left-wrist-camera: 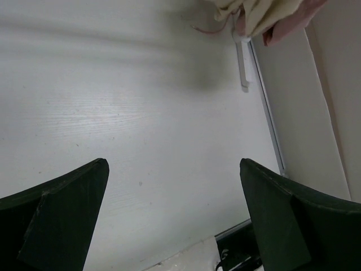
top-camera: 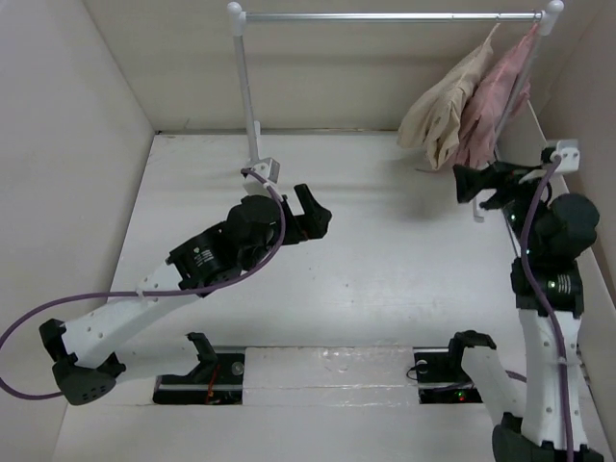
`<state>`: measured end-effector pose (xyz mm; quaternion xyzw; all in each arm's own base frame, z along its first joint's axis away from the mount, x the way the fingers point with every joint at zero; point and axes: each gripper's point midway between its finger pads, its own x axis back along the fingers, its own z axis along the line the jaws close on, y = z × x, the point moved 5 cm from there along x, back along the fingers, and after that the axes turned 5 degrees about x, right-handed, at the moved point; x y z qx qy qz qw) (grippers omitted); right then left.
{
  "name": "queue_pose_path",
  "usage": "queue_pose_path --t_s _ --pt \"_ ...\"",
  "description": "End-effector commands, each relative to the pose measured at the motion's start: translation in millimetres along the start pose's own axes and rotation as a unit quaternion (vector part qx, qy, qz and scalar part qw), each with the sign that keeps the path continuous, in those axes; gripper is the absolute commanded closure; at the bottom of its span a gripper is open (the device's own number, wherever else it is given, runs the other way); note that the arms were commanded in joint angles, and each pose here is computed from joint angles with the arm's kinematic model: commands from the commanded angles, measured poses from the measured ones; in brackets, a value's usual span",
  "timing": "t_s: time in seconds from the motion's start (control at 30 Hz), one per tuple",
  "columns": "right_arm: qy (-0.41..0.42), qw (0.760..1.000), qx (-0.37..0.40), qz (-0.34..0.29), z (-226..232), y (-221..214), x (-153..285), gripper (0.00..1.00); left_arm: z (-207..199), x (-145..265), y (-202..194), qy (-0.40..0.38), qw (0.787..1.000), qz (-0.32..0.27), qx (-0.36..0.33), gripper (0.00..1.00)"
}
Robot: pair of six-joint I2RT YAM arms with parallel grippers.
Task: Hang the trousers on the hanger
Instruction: Reset both arms
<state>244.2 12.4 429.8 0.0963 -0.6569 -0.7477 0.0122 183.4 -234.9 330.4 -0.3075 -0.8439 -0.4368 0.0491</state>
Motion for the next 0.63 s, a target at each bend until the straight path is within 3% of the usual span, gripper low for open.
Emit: queue_pose_path --t_s 0.0,0.13,0.3,0.43,0.6 --pt "0.058 0.997 -0.006 0.057 31 -49 43 0.00 -3 10 31 0.022 0.998 -0.053 -0.015 0.01" --pt "0.071 0.992 0.016 0.104 35 -85 79 0.00 10 11 29 0.057 0.996 -0.054 -0.032 0.01" --pt "0.047 0.971 0.028 0.233 23 -165 136 0.00 39 4 -13 0.079 0.996 0.009 -0.038 0.01" --pt "0.031 0.966 0.036 0.255 18 -186 158 0.00 52 -2 -43 0.063 0.997 0.049 -0.024 0.01" --pt "0.044 0.967 0.037 0.247 21 -172 146 0.00 31 -6 -29 0.021 0.999 0.029 -0.032 0.01"
